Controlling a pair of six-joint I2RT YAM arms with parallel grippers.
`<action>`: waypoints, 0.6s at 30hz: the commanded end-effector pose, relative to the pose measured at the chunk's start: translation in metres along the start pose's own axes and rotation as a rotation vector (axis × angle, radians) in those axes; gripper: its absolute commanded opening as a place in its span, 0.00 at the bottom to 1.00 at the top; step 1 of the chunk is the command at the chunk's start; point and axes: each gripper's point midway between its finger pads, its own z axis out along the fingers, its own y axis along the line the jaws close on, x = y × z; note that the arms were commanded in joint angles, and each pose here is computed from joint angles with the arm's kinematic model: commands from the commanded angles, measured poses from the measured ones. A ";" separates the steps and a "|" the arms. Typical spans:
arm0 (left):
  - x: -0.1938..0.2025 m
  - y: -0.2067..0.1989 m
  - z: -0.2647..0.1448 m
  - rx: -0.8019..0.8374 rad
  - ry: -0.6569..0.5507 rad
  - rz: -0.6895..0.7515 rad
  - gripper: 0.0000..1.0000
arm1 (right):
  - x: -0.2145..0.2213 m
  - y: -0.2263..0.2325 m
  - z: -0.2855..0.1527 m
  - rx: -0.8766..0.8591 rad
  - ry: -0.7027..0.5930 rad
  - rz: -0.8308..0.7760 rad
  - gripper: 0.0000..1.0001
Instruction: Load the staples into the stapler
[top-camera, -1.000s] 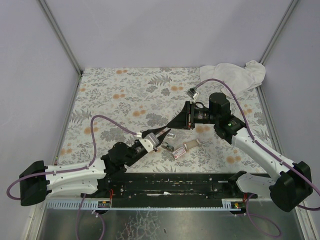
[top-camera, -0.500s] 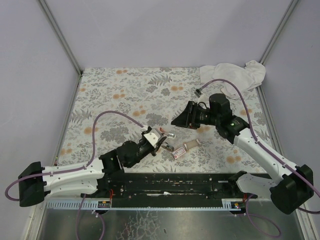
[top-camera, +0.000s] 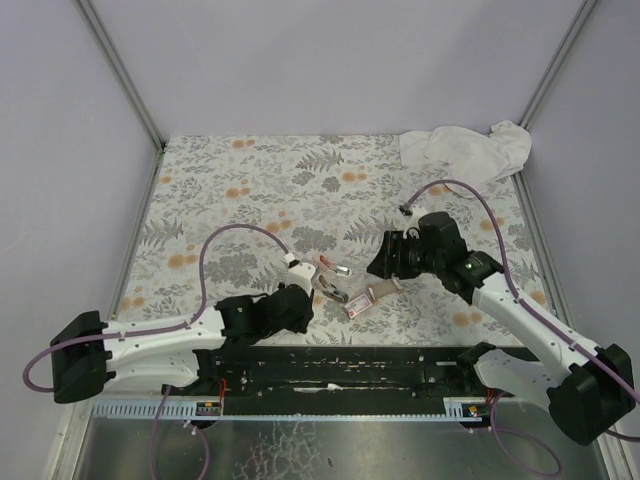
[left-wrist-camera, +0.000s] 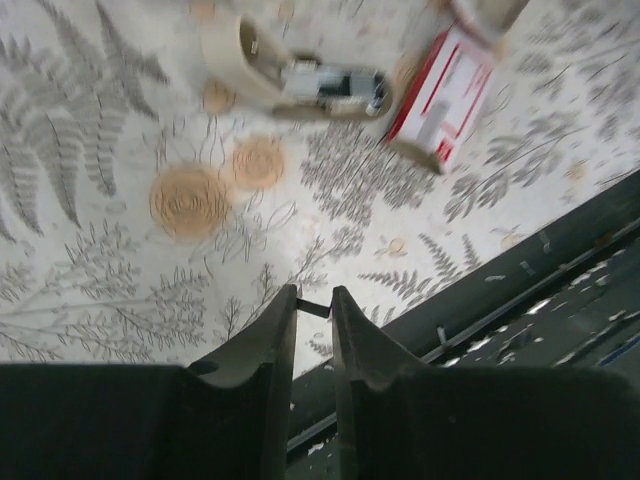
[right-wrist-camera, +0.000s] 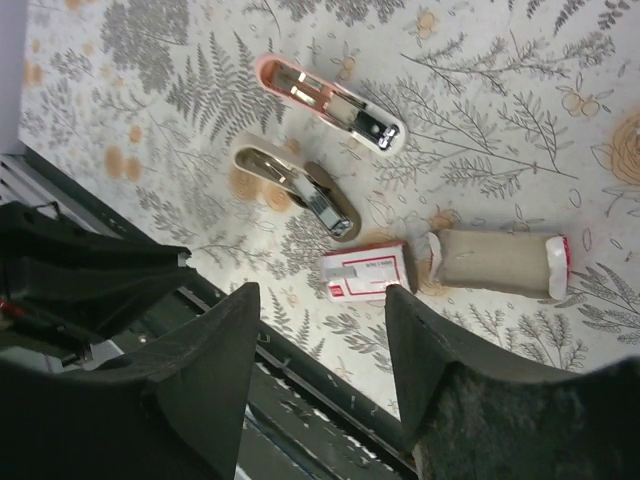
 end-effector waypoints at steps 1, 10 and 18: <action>0.038 0.009 0.003 -0.069 0.173 -0.125 0.16 | -0.015 0.004 -0.005 -0.056 -0.135 -0.106 0.61; 0.060 0.015 0.019 -0.074 0.304 -0.195 0.21 | -0.023 0.004 -0.011 -0.057 -0.213 -0.128 0.63; 0.069 0.016 0.029 -0.099 0.400 -0.191 0.25 | -0.008 0.001 -0.003 -0.069 -0.148 -0.092 0.64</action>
